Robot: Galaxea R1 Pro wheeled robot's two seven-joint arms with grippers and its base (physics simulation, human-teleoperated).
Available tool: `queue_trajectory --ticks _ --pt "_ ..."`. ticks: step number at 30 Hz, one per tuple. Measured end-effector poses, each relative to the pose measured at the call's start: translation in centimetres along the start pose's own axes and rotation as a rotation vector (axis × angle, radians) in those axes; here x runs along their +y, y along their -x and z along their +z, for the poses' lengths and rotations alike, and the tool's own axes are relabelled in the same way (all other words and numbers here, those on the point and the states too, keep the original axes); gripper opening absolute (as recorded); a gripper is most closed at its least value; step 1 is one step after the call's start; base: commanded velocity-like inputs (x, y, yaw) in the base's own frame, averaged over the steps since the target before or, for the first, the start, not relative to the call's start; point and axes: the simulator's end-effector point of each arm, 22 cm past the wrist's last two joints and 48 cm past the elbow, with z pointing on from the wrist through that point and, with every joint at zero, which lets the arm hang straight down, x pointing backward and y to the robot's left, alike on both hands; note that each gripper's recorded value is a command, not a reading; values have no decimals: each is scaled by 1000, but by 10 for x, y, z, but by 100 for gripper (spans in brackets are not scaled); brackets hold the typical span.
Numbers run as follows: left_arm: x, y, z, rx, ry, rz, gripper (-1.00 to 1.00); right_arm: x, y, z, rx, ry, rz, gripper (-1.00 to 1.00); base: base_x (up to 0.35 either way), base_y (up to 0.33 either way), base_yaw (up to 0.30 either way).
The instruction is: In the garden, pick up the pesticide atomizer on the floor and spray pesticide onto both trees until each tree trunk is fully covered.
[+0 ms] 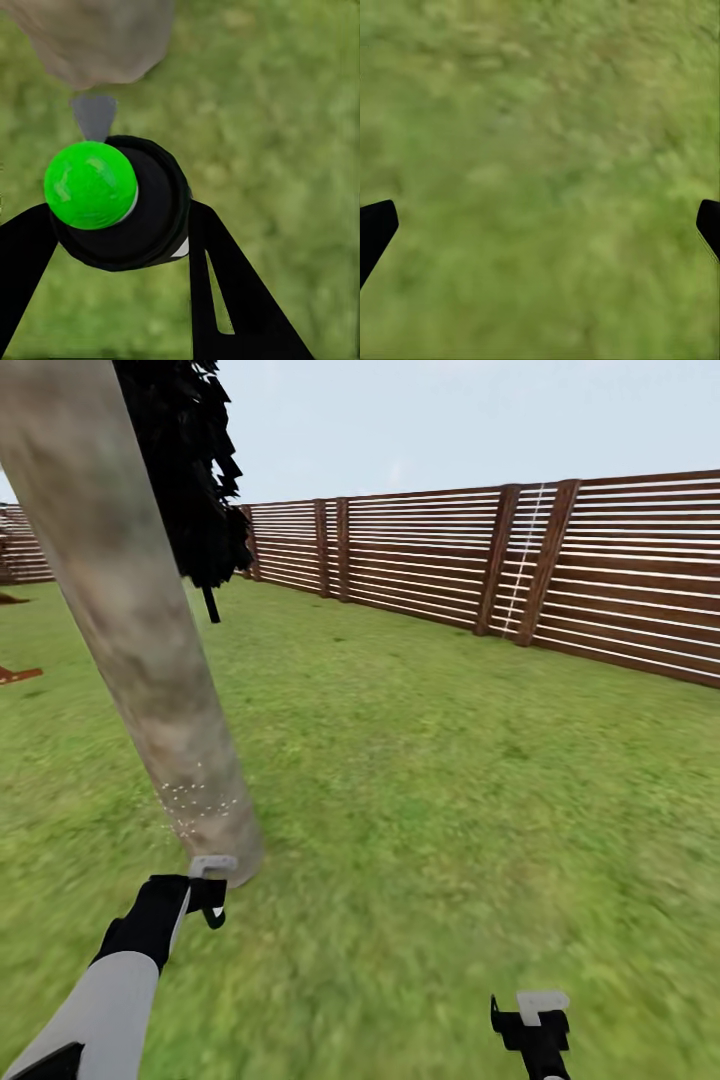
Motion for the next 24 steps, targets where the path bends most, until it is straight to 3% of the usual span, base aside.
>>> queue_trajectory --ticks 7,24 --pt "26 -1 -3 5 42 -8 -100 0 0 0 0 0 0 100 138 -275 273" --pt "16 0 -2 3 28 -5 -100 0 0 0 0 0 0 100 54 -272 248"
